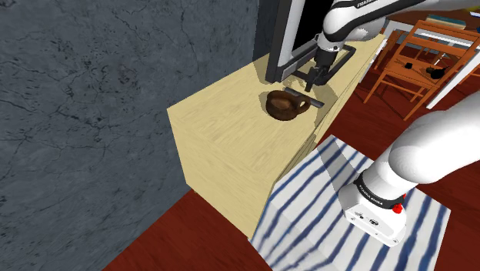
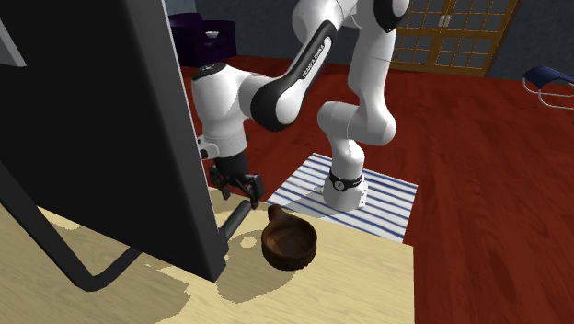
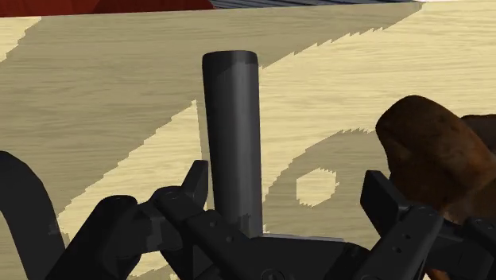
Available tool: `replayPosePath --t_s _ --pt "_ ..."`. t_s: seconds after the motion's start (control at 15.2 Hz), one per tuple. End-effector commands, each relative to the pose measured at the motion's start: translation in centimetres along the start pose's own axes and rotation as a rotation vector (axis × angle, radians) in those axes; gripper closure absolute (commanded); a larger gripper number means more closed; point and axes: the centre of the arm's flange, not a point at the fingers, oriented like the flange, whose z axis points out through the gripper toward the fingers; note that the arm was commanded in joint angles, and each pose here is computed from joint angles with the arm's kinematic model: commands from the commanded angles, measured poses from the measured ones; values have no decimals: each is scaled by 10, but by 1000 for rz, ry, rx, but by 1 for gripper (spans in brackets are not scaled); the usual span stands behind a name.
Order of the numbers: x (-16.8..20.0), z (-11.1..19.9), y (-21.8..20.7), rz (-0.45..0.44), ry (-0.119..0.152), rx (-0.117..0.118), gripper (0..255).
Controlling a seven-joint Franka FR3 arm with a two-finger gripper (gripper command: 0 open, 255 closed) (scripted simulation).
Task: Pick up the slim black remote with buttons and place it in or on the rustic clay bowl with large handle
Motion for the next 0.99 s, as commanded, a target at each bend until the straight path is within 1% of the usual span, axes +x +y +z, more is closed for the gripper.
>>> replayPosePath --t_s 0.0,0.07,0.53,0.92 --pt "7 17 24 -11 2 -2 0" --pt "11 25 33 -16 3 -1 0" --pt "11 62 33 -16 3 -1 0" --pt "11 65 33 -16 3 -1 0"
